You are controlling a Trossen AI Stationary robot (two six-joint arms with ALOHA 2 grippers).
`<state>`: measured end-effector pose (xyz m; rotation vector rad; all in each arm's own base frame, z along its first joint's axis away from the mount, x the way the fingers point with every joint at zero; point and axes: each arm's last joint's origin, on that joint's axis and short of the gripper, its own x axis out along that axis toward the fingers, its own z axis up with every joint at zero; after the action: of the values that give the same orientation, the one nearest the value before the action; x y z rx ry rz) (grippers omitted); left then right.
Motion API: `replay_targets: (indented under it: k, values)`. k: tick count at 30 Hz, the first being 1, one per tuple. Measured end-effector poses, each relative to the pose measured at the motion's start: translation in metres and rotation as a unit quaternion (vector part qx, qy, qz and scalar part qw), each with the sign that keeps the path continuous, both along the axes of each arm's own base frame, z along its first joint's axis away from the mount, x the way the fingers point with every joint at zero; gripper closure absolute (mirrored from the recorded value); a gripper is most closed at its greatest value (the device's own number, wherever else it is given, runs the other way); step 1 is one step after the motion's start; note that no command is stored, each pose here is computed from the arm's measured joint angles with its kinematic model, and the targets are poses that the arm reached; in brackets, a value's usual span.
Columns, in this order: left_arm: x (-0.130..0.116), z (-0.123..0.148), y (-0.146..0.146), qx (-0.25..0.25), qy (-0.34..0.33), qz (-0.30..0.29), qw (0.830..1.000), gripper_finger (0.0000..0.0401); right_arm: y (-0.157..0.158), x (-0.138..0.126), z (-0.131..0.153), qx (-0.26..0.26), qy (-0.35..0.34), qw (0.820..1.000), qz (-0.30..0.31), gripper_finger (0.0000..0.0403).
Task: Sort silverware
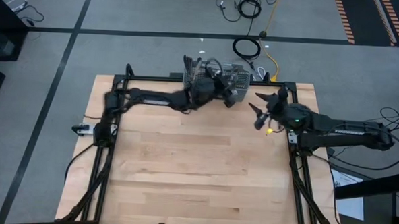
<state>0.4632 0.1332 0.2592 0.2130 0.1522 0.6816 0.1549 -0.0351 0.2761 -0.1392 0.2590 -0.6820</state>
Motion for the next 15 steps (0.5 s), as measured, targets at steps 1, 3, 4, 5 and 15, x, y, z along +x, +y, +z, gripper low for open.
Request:
replay_targets:
  k: [1,3,4,5,15]
  values:
    - [-0.007,0.016,-0.003,-0.008,0.0,-0.029,1.0,0.0225,0.001,-0.005,0.004,0.001,-0.008,1.0,0.01,0.019]
    - [-0.028,0.053,-0.009,-0.021,0.005,-0.077,0.997,0.023,0.004,-0.019,0.014,0.003,-0.02,1.0,0.023,0.019]
    - [-0.042,0.074,-0.012,-0.023,0.005,-0.096,0.995,0.0233,0.005,-0.028,0.019,0.003,-0.026,0.999,0.026,0.019]
    - [-0.057,0.093,-0.014,-0.028,0.01,-0.112,0.993,0.0236,0.006,-0.037,0.024,0.003,-0.032,0.999,0.027,0.019]
    - [-0.227,0.196,-0.041,-0.066,0.036,-0.228,0.971,0.0291,0.018,-0.131,0.054,0.02,-0.194,0.98,0.037,0.019]
